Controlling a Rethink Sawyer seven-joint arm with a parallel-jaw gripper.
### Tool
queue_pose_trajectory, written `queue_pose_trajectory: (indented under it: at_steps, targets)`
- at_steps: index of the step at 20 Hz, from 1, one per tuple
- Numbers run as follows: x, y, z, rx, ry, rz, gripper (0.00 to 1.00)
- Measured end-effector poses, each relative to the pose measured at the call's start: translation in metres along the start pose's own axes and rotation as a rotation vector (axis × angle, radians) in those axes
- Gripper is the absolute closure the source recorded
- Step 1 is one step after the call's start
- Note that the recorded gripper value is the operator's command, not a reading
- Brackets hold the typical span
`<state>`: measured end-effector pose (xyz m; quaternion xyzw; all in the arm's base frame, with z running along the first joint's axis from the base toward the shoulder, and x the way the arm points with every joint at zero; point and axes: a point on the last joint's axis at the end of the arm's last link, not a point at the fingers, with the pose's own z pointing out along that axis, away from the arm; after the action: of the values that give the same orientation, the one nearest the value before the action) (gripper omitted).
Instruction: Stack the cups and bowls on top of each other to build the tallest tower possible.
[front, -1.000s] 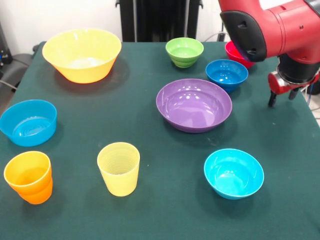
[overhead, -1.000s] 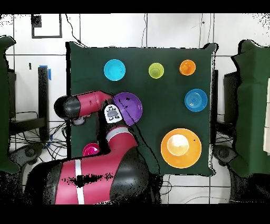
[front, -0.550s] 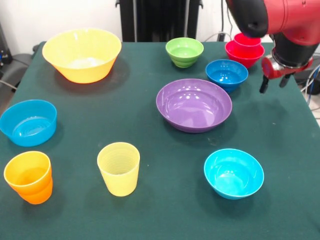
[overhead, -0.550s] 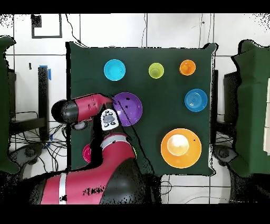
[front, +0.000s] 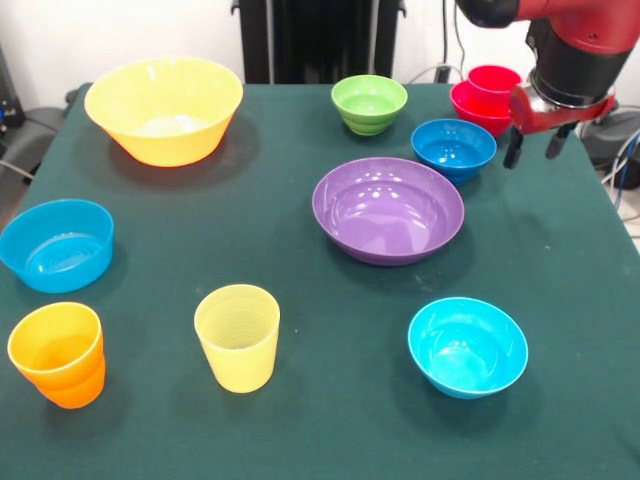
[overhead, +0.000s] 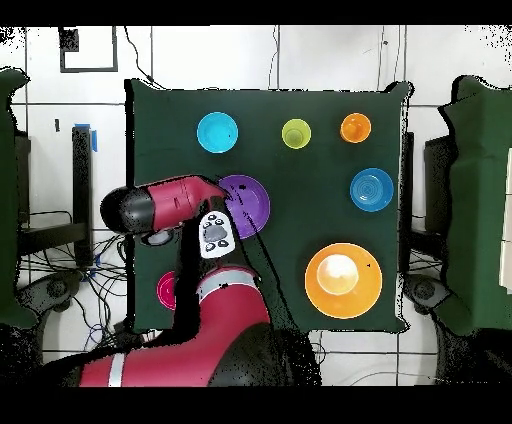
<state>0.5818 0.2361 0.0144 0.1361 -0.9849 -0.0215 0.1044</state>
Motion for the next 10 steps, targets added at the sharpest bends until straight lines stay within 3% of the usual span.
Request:
queue_pose_trajectory:
  at_steps: [10]
  targets:
    - [0.014,-0.007,0.009,-0.009,0.031,0.013,0.0]
